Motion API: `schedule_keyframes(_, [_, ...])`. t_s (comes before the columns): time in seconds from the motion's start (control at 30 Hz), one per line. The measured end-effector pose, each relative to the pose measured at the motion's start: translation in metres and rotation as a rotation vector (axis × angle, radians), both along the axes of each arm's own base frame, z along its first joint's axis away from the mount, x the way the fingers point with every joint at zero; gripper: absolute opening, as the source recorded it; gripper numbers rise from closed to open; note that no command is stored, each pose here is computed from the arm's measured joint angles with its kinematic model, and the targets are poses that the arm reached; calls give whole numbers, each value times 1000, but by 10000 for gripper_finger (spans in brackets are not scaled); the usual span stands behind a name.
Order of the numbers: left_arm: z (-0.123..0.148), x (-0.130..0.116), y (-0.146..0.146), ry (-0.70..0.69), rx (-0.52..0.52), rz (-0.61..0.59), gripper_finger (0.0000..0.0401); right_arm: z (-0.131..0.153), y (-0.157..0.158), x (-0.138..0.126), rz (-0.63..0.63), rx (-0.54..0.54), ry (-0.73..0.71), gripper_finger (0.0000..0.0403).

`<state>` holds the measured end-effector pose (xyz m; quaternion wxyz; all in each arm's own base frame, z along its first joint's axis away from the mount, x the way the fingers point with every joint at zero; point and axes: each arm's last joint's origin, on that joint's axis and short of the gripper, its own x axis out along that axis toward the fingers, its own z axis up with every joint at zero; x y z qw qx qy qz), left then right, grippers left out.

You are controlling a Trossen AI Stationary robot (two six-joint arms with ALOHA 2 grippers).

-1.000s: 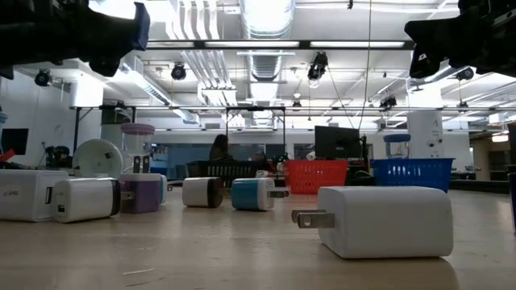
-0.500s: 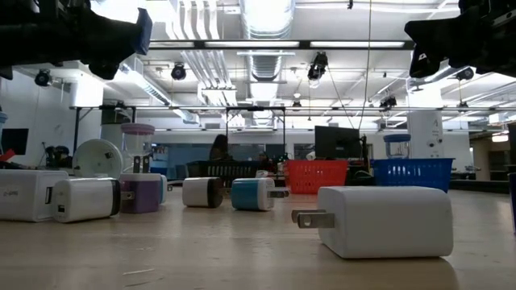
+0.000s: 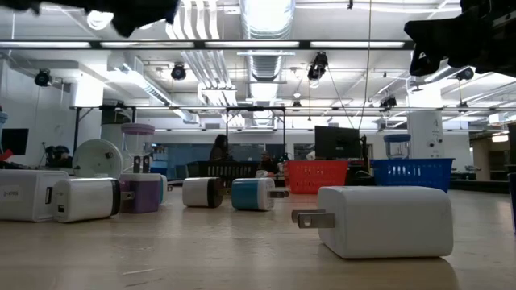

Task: Pick & Place Office items
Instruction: Put the blue digital clock into the red bin

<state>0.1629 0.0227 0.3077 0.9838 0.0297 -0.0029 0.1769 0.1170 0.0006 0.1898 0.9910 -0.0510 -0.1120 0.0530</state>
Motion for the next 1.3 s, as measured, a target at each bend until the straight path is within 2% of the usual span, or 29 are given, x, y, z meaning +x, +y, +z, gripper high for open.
schedule_keyframes(0.17, [39, 42, 12, 131, 12, 34, 151, 0, 0, 0, -2, -3, 0, 8])
schedule_keyframes(0.27, [45, 76, 21, 262, 22, 18, 151, 0, 0, 0, -2, -3, 1, 8])
schedule_keyframes(0.37, [58, 109, 31, 311, 47, 24, 151, 0, 0, 0, -3, -6, 3, 8])
schedule_keyframes(0.53, [56, 167, 49, 480, 32, 0, 150, 0, 0, 0, -3, -6, 2, 8])
schedule_keyframes(0.67, [58, 207, 57, 555, 59, -25, 150, 0, 0, 0, -3, -6, 2, 8])
schedule_keyframes(0.8, [43, 244, 66, 648, 66, -45, 149, 0, 0, 0, -3, -5, 4, 8])
schedule_keyframes(0.87, [34, 258, 68, 685, 59, -67, 135, -1, 0, 0, -3, -5, 10, 8])
schedule_keyframes(1.0, [10, 282, 75, 754, 56, -77, 134, -3, 0, 1, -1, 3, 27, 8])
schedule_keyframes(1.13, [-29, 297, 85, 854, 34, -75, 134, -3, 0, 1, -1, 5, 34, 8])
schedule_keyframes(1.3, [-61, 304, 101, 922, 4, -58, 134, -3, 0, 1, 0, 6, 34, 8])
